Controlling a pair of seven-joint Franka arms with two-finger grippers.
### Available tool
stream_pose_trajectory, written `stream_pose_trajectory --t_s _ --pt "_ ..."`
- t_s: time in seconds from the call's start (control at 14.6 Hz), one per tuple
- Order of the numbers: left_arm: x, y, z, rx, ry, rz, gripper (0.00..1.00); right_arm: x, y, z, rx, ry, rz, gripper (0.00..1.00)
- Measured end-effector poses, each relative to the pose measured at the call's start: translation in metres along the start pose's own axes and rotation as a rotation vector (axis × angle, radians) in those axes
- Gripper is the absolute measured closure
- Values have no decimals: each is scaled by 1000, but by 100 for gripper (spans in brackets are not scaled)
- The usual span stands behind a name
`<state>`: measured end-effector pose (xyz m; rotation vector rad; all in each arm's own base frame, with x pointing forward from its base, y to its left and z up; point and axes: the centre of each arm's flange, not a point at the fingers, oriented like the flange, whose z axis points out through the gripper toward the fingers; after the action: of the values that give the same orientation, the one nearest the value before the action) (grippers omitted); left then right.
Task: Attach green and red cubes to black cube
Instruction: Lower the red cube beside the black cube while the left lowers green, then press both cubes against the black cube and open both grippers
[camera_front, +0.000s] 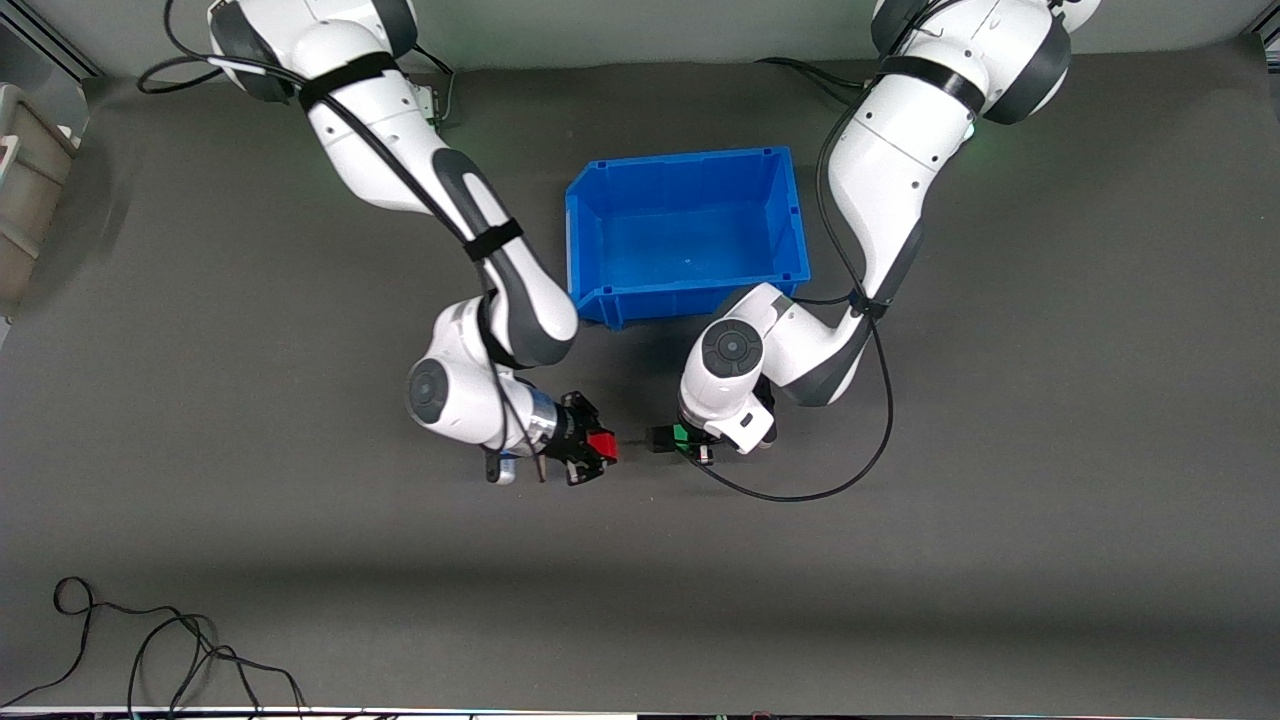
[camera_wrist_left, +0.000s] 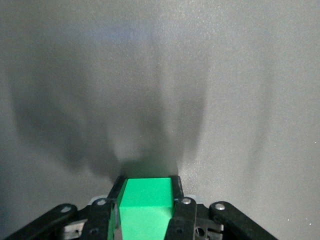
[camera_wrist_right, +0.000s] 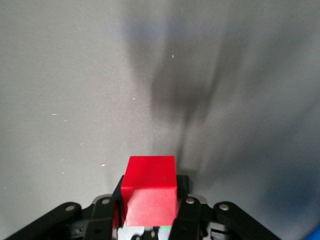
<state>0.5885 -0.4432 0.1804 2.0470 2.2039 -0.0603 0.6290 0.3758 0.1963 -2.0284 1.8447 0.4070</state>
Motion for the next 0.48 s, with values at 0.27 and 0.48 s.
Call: stream_pose_trajectory --t_s 0.27,0.48 --pt "-2 2 -3 -2 -10 -9 60 -12 18 38 39 12 0 60" --pt "-4 6 -9 -7 -23 -20 60 -16 23 45 45 17 -7 60"
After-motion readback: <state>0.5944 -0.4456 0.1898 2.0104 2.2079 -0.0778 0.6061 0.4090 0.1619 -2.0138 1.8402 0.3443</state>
